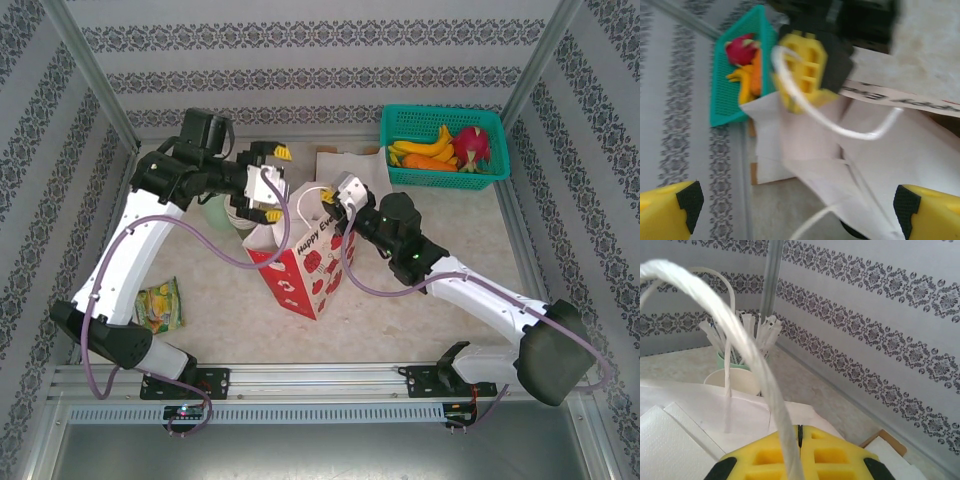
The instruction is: Pack the takeout coffee
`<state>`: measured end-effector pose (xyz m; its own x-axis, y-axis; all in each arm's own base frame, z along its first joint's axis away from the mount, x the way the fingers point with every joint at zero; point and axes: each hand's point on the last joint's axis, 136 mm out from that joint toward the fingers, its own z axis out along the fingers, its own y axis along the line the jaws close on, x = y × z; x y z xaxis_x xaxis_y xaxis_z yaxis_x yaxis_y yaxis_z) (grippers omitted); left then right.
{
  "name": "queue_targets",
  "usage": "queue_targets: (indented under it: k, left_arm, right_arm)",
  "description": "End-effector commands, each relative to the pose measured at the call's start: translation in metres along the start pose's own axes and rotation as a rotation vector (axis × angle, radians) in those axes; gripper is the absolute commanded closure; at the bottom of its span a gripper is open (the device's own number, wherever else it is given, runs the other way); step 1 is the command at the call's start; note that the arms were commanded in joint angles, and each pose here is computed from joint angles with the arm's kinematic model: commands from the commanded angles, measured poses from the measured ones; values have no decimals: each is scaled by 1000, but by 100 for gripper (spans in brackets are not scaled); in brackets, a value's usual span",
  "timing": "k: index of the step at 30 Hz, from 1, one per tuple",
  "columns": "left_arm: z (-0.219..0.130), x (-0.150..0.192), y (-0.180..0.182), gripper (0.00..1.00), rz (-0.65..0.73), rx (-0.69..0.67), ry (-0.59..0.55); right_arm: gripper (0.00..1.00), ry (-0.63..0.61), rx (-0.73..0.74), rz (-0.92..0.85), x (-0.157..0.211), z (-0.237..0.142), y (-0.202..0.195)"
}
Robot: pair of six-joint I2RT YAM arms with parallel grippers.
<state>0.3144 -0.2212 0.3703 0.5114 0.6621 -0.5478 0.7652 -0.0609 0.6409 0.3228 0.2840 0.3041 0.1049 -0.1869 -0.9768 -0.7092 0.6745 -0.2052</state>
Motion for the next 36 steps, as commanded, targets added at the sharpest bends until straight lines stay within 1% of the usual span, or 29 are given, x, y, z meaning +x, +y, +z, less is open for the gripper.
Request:
queue_targets:
  k: [1, 4, 6, 8, 9, 10, 11, 13, 15, 16, 18, 19, 20, 21, 23, 24, 26, 27, 29, 30, 31, 33, 35, 36]
  left_arm:
    - [-30, -35, 41, 1, -114, -213, -138]
    - [-46, -42, 59, 1, -196, -373, -191]
    - [-55, -40, 68, 1, -269, -474, -214]
    - [-70, -33, 80, 1, -387, -599, -224]
    - [-79, -27, 86, 0, -450, -662, -219]
    - [-92, -17, 96, 1, -544, -764, -210]
    - [-106, -1, 103, 1, -642, -882, -182]
    - [-134, 32, 104, 1, -779, -1083, -92]
    - [-161, 61, 94, 1, -860, -1267, 18]
    - [-175, 74, 87, 1, -888, -1354, 75]
    - [-204, 98, 68, 1, -947, -1517, 155]
    - [-218, 113, 55, 1, -986, -1598, 197]
    - [-232, 127, 39, 1, -1035, -1679, 233]
    - [-243, 143, 20, 1, -1083, -1759, 283]
    - [-257, 172, -16, 1, -1173, -1862, 370]
    - [-260, 188, -35, 1, -1213, -1898, 423]
    - [-259, 220, -70, 1, -1269, -1949, 543]
    - [-255, 237, -87, 1, -1293, -1959, 604]
    - [-237, 268, -115, 1, -1339, -1948, 683]
    - [-226, 284, -127, 1, -1367, -1926, 693]
    - [-211, 298, -133, 1, -1392, -1877, 682]
    - [-183, 322, -147, 1, -1441, -1799, 630]
    - [-162, 338, -151, 1, -1447, -1744, 569]
    - [-149, 345, -151, 1, -1440, -1687, 551]
  right_arm:
    - [96, -47, 12, 20, -11, -8, 3]
    - [75, -33, -43, -4, -12, -17, 10]
    - [65, -31, -85, -13, -17, -25, 14]
    - [56, -17, -108, -10, -18, -33, 14]
    - [52, -12, -120, -9, -19, -38, 14]
    - [48, 4, -133, -9, -18, -43, 14]
    - [44, 24, -140, -10, -18, -49, 13]
    - [37, 73, -135, -25, -14, -61, 9]
    - [32, 107, -112, -36, -13, -75, 1]
    - [27, 124, -98, -40, -12, -82, -3]
    - [16, 159, -82, -45, -7, -95, -10]
    - [12, 179, -71, -46, -4, -102, -14]
    - [3, 200, -59, -46, 0, -108, -17]
    - [2, 209, -29, -48, 2, -113, -23]
    - [2, 201, 36, -49, 3, -123, -36]
    - [2, 188, 79, -51, 3, -127, -44]
    - [2, 184, 226, -38, 8, -134, -72]
    - [2, 205, 315, -33, 17, -138, -89]
    - [2, 285, 526, 1, 45, -149, -127]
    - [2, 341, 629, 30, 64, -157, -146]
    - [2, 376, 704, 65, 78, -165, -158]
    - [2, 411, 839, 189, 110, -183, -182]
    - [2, 427, 892, 326, 141, -195, -194]
    - [2, 425, 913, 377, 155, -200, -199]
